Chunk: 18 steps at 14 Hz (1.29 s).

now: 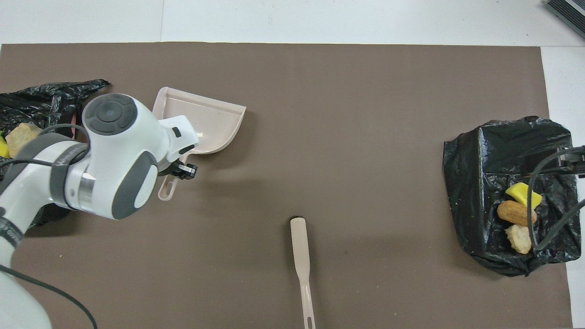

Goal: Sweep and dump trash in bin
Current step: 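Bring the empty dustpan to the table center with the left gripper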

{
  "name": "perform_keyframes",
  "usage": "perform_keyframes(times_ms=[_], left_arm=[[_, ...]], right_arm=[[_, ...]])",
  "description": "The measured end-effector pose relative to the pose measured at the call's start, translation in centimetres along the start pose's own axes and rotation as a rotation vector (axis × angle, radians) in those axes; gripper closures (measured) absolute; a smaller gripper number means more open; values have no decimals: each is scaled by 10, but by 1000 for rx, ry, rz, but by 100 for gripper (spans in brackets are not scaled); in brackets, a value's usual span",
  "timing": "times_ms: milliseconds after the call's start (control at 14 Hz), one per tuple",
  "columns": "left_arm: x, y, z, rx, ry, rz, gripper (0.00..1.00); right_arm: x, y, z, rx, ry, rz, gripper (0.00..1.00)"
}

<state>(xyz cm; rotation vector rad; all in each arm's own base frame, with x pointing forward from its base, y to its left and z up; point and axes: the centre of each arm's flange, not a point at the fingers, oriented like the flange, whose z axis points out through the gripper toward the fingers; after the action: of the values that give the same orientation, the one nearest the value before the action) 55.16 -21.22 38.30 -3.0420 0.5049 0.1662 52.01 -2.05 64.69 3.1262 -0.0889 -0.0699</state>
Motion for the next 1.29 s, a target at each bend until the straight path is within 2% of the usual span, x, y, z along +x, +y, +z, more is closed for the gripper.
perform_keyframes(times_ms=[215,429,572,716,859,1145,1288], left_arm=[[23,71,-2,-45,19,-81,68],[48,110,-22,-99,53,-178,68],[64,137,-18,-93,27,-214,68],[84,172,10,-81,7,-239,68],[92,184,22,-71,-4,-259,68],[99,184,13,-90,42,-301,68],[100,185,13,-92,44,-303,68]], right_arm=[[-7,3,-8,20,6,4,0],[-8,2,-8,21,7,-8,0],[-8,3,-8,21,4,-11,0],[-8,3,-8,21,1,-10,0],[-9,3,-8,21,0,-10,0],[-9,3,-7,20,-3,-11,0],[-9,3,-7,21,-3,-11,0]])
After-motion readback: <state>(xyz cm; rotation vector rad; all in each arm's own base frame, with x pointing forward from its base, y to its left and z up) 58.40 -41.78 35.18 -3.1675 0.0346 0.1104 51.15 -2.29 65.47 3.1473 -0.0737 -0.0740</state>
